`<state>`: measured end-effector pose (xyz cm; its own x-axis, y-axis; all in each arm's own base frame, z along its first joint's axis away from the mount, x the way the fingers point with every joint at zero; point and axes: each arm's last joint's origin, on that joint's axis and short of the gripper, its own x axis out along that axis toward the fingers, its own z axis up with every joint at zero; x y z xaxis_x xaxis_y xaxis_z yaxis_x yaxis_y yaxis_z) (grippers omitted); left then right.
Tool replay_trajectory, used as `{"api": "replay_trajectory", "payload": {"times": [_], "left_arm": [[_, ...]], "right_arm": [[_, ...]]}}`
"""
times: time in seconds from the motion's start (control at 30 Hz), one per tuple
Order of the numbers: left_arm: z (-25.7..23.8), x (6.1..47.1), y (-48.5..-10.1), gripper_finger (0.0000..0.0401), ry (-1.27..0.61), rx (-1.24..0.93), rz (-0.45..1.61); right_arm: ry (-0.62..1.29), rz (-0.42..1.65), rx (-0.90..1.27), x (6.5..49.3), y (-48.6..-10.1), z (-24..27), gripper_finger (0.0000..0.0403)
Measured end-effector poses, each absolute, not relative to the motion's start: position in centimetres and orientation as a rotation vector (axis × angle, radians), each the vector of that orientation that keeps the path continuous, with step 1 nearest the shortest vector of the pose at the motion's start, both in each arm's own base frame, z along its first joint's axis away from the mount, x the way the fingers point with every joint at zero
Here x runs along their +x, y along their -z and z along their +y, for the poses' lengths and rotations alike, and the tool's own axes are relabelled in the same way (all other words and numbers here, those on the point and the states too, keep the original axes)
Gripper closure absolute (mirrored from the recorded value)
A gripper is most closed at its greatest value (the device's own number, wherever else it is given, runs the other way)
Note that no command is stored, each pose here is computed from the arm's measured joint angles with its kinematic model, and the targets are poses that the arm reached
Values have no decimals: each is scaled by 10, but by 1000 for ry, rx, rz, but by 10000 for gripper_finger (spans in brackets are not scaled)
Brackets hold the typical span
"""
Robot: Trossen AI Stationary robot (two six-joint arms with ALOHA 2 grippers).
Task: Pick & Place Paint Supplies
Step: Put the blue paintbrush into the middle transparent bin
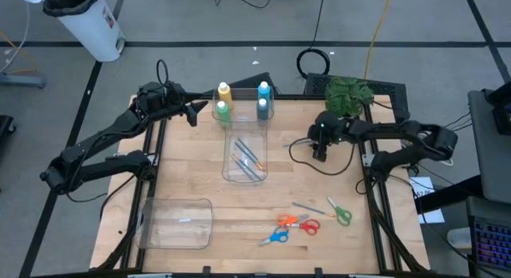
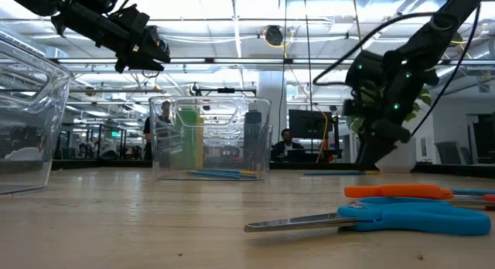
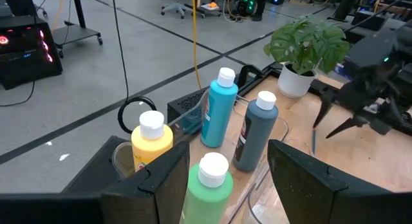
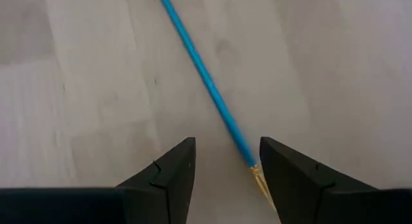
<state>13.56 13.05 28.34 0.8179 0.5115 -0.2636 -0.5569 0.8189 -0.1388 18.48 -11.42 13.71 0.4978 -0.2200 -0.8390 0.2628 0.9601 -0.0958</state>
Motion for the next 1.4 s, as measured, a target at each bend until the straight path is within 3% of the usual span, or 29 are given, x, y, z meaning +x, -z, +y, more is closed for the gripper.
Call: {"api": "replay_trajectory", "payload": {"times": [0.33,0.53,0.77,1.4], "left_arm": [[130,136,-283,187,-574,-214,219],[130,136,-283,187,-574,-214,219],[130,136,-283,187,-574,-214,219],[130,136,-283,187,-574,-214,219]], "right_arm": [[219,1114,99,188,-127,-98,239],[248,1220,7,178,-134,-85,239],[286,1303,81,162,-141,-77,240],[227,1282,59,170,-134,-80,298]]}}
